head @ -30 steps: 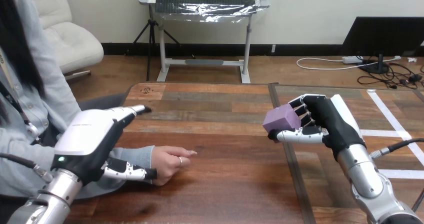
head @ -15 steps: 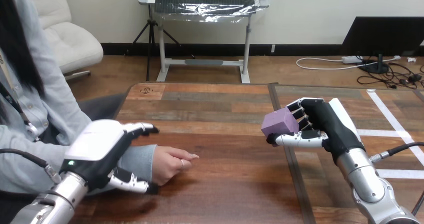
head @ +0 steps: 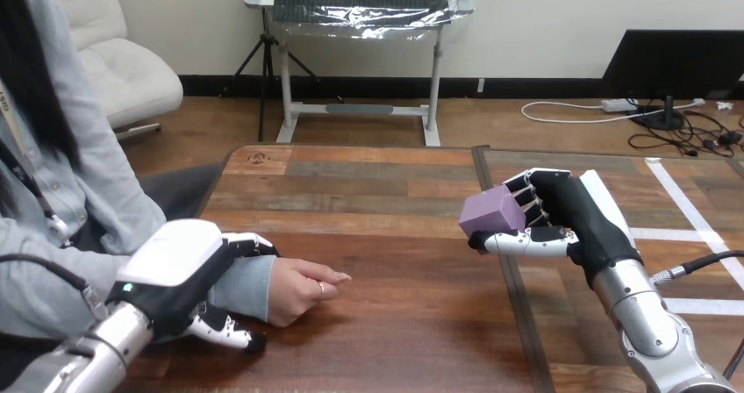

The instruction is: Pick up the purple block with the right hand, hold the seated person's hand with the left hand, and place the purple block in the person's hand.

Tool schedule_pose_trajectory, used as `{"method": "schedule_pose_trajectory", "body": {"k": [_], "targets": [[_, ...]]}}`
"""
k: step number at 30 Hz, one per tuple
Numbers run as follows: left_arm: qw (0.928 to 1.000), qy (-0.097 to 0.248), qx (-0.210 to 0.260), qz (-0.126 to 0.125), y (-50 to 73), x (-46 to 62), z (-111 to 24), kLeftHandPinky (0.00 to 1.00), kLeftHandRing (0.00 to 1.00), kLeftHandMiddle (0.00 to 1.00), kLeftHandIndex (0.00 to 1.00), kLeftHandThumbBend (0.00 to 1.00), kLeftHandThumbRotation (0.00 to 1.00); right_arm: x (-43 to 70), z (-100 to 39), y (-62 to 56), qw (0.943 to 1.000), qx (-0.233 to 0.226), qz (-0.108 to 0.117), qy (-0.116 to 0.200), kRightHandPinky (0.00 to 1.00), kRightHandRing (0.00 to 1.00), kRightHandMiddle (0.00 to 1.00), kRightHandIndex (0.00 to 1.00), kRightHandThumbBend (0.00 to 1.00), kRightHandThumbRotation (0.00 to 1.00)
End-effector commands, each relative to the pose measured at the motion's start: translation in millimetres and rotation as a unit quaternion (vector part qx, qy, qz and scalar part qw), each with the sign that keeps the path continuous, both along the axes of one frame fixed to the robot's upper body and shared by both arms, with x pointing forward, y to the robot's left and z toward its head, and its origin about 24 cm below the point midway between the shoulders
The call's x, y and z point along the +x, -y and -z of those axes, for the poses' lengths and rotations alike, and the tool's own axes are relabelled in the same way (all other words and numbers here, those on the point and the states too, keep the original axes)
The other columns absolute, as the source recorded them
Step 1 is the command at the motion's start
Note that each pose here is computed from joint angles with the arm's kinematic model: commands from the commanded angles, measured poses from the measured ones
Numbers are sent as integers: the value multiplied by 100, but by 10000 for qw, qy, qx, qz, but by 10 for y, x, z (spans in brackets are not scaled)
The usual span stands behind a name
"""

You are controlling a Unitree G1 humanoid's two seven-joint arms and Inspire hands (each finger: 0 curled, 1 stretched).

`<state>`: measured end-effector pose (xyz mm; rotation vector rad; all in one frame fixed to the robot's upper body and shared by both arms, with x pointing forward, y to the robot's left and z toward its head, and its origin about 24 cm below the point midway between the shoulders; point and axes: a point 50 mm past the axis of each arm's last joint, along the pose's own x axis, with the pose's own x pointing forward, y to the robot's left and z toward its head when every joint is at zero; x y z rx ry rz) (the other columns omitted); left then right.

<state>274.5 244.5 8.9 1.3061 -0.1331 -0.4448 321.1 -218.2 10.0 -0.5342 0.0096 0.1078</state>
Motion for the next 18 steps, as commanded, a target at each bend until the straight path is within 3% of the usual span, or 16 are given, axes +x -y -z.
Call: {"method": "schedule_pose_trajectory", "body": {"k": [1,18], "targets": [[9994,202,274,112,-34,191,-199,63,67,70,71,100,15,116,-249,-73,9975,196,-140,664,34,38,46,51,76,0],[9986,41,521,118,-85,192,-106,58,60,64,65,100,11,99,-267,-74,9966,289,-221,734,33,37,45,51,75,0]]}}
